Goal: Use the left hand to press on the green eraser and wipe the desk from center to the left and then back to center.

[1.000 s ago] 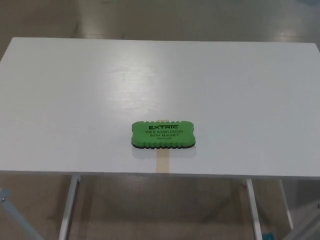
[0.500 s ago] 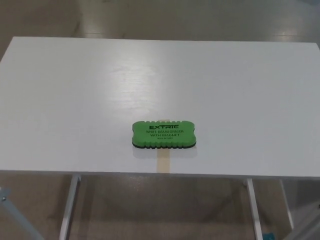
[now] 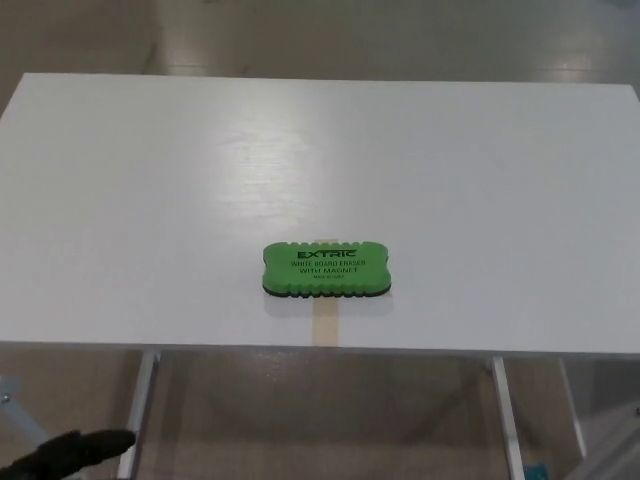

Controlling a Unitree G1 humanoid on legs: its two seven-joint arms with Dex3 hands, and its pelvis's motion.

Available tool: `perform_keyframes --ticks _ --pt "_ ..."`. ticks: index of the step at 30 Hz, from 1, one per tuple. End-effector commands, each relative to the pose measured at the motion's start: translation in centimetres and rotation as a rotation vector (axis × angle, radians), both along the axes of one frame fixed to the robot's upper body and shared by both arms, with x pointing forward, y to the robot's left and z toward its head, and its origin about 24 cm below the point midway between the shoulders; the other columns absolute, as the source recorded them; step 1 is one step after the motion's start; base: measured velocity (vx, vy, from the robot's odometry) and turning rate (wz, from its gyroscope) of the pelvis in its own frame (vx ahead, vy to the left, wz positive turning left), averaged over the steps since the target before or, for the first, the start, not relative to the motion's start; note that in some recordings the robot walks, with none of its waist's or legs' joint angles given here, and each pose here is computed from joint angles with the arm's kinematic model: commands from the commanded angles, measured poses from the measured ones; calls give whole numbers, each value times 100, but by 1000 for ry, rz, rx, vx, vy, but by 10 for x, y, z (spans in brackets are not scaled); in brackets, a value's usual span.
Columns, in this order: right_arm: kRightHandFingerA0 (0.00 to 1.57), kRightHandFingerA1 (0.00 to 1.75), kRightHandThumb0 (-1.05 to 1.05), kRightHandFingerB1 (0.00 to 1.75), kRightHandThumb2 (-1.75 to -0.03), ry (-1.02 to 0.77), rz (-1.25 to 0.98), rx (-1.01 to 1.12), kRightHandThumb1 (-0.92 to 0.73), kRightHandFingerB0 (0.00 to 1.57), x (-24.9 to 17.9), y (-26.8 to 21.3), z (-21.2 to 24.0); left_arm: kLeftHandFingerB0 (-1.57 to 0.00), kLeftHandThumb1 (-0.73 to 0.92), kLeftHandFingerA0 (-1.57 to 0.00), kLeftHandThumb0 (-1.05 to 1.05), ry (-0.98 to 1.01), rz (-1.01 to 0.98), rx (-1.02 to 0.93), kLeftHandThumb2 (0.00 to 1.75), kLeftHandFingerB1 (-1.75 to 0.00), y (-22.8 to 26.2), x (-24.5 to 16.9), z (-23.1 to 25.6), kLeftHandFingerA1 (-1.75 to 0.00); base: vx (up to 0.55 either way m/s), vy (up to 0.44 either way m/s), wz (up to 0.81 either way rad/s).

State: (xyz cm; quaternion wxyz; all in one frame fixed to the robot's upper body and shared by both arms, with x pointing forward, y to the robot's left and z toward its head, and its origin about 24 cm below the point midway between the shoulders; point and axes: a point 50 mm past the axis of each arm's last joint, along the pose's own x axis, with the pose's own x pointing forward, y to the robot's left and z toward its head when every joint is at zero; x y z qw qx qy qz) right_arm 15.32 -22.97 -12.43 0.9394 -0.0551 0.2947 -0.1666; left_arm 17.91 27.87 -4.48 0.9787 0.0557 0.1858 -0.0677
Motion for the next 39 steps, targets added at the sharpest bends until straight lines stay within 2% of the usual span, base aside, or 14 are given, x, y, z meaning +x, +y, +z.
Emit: perform_keyframes --ticks 1,8,9,11,18,20,27,39 --pt "73 50 -26 47 -58 -24 -34 2 -62 64 -1 0 1 -56 50 -60 -36 -109 -797 -398 83 -54 -77 -12 73 -59 0 0 0" --pt "73 50 -26 47 -58 -21 -32 -6 -62 64 1 -1 1 -52 51 -60 -34 -221 -949 -409 85 -54 -104 -9 109 -61 0 0 0" --pt "74 50 -26 47 -58 -22 -35 -5 -62 64 1 -1 1 -62 60 -65 -29 -247 -982 -412 58 -39 -110 -8 117 -45 0 0 0" --pt "75 52 -27 47 -59 -23 -42 -1 -62 64 1 -1 1 -61 61 -63 -28 -302 -1058 -425 59 -39 -122 -8 134 -45 0 0 0" --pt "74 51 -26 48 -58 -31 -39 -3 -62 65 1 -1 2 -60 63 -63 -27 -360 -1127 -443 59 -39 -138 -6 158 -45 0 0 0" --pt "74 50 -26 48 -58 -31 -33 -5 -62 65 1 -1 2 -60 64 -63 -29 -448 -1132 -417 59 -39 -144 1 175 -46 0 0 0" --pt "74 50 -27 48 -58 -24 -23 -14 -62 65 -1 -1 1 -56 65 -70 -32 -670 -885 -357 60 -37 -149 40 210 -48 0 0 0" --pt "75 52 -27 48 -59 -33 -31 -7 -62 66 1 1 2 -50 79 -86 -28 -766 -608 -225 64 -35 -167 98 227 -50 0 0 0"
